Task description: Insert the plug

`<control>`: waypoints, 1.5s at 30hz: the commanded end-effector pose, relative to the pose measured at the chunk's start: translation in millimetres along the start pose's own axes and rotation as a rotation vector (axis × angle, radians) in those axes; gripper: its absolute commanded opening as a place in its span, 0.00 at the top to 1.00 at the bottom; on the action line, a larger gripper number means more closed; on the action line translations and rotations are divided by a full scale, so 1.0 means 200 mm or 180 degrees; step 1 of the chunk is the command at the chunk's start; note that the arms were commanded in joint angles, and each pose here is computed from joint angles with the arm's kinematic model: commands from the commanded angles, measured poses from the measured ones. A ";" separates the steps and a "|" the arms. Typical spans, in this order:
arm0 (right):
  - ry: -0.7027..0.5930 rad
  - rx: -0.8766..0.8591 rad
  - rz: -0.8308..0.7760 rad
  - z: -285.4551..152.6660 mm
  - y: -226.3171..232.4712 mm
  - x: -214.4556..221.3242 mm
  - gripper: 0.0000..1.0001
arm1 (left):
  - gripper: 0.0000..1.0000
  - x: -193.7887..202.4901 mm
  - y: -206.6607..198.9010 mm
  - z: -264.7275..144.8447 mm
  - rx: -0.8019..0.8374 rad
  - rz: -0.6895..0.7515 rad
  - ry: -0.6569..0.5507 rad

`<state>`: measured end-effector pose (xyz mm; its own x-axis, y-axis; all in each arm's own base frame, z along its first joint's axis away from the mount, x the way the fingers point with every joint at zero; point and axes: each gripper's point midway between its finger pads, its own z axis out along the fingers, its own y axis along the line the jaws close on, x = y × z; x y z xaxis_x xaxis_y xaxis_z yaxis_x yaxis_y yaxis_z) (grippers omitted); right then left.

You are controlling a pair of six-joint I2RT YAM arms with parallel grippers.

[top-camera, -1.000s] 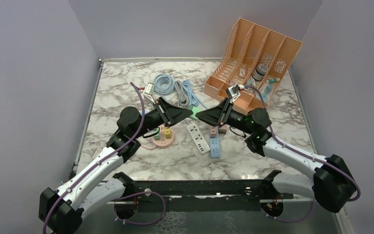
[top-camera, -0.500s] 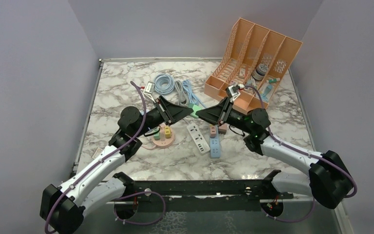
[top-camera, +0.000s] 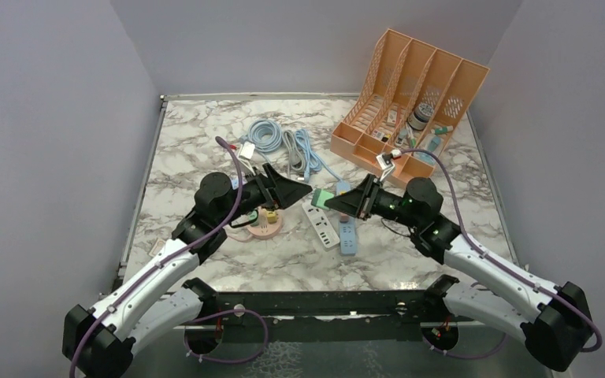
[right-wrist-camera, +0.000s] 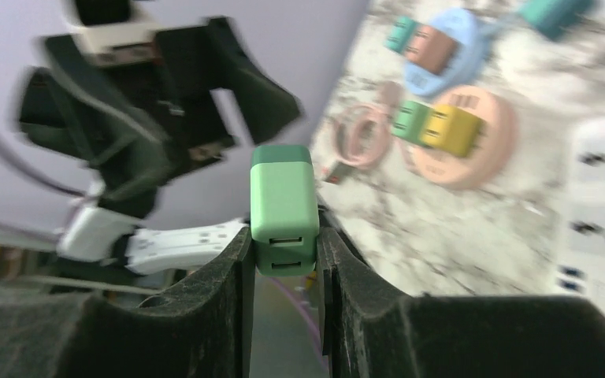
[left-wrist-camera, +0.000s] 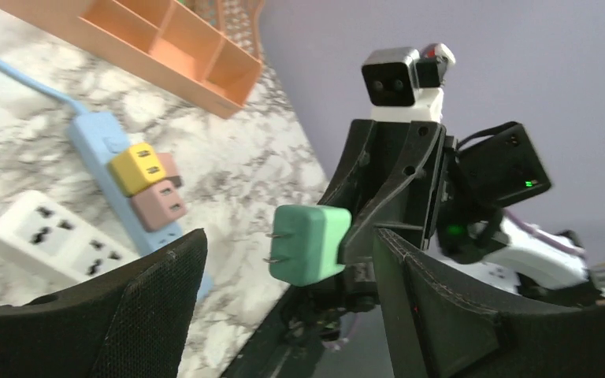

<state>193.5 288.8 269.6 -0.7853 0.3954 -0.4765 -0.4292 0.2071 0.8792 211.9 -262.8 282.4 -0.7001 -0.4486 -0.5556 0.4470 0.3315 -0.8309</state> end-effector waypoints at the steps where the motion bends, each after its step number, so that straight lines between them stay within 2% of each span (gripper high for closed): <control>1: 0.0277 0.1096 -0.0459 -0.12 -0.31 0.07 0.94 | 0.21 -0.10 0.12 -0.08 -0.0624 0.0656 -0.0130; 5: 0.0406 0.1495 -0.0732 -0.24 -0.35 0.06 0.95 | 0.21 -0.18 0.19 -0.15 -0.1032 0.0982 -0.0286; 10: 0.0518 0.1903 -0.0838 -0.34 -0.37 0.04 0.95 | 0.21 -0.27 0.28 -0.22 -0.1422 0.1432 -0.0481; 14: 0.0873 0.2288 -0.0813 -0.38 -0.43 0.07 0.97 | 0.21 -0.32 0.35 -0.30 -0.1766 0.1454 -0.0636; 17: 0.1173 0.2571 -0.0817 -0.42 -0.49 0.10 0.98 | 0.21 -0.29 0.36 -0.30 -0.1676 0.1393 -0.0634; 21: 0.1248 0.2826 -0.0986 -0.47 -0.56 0.07 0.99 | 0.21 -0.24 0.39 -0.27 -0.1650 0.1306 -0.0563; 28: 0.1650 0.2893 -0.0894 -0.47 -0.66 0.17 0.99 | 0.21 -0.20 0.42 -0.24 -0.1581 0.1205 -0.0505; 38: 0.1745 0.2849 -0.0701 -0.34 -0.78 0.23 0.99 | 0.23 -0.21 0.38 -0.26 -0.1480 0.1234 -0.0578; 45: 0.1875 0.3256 -0.0724 -0.33 -0.91 0.20 0.99 | 0.23 -0.22 0.35 -0.28 -0.1432 0.1242 -0.0619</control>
<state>193.5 202.8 85.6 -0.9464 -0.1557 -0.2831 -0.2363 0.9311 0.2778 244.5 -172.6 243.2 -0.4160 -0.3354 -0.8452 0.3186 0.8168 -0.4809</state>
